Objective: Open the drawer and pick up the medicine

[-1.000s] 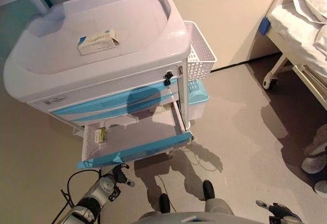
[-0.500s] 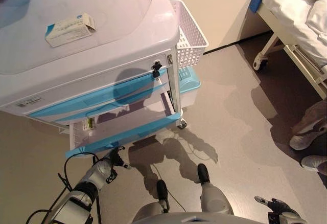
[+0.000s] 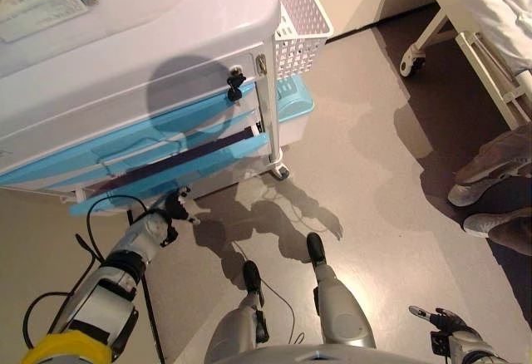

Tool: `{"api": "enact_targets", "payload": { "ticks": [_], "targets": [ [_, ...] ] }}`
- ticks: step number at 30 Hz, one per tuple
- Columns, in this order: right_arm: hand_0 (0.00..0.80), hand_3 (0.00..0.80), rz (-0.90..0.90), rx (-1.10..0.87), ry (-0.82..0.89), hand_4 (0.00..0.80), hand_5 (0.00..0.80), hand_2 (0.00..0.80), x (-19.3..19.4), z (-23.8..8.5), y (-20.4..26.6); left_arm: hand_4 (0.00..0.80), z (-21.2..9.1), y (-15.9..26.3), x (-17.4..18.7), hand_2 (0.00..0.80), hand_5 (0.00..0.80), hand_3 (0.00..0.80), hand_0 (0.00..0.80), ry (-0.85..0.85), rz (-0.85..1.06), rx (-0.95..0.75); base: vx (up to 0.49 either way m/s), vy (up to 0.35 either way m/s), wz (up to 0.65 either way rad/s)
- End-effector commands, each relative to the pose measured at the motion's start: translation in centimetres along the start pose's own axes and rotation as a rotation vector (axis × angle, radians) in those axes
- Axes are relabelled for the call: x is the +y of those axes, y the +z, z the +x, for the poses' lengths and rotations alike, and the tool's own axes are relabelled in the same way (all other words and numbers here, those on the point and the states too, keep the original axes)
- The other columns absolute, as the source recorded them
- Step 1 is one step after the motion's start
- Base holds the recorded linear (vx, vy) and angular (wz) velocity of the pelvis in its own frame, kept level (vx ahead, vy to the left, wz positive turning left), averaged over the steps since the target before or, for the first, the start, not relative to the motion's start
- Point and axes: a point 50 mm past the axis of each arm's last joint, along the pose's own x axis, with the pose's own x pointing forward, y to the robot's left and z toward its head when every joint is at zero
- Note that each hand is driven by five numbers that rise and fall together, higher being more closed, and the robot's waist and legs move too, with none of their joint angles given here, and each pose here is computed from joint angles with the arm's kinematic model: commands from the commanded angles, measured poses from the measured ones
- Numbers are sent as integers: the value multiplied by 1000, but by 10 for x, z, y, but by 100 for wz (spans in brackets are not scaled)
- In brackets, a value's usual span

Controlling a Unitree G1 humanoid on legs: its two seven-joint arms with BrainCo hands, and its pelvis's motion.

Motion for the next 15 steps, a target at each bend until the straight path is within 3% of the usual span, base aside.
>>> {"api": "enact_targets", "payload": {
  "ticks": [1, 15],
  "targets": [
    [0, 0, -47, 3, 2, 0, 0, 0, -3, -1, -7, 0, 3, 8, 55, 0, 0, 0, 0, 174, -21, -31, -17, -6, -6],
    [0, 0, -48, -19, 19, 0, 0, 0, 1, -1, -1, 0, 1, 43, 113, 0, 0, 0, 0, 317, 51, -135, -6, -4, -4]
  ]
}}
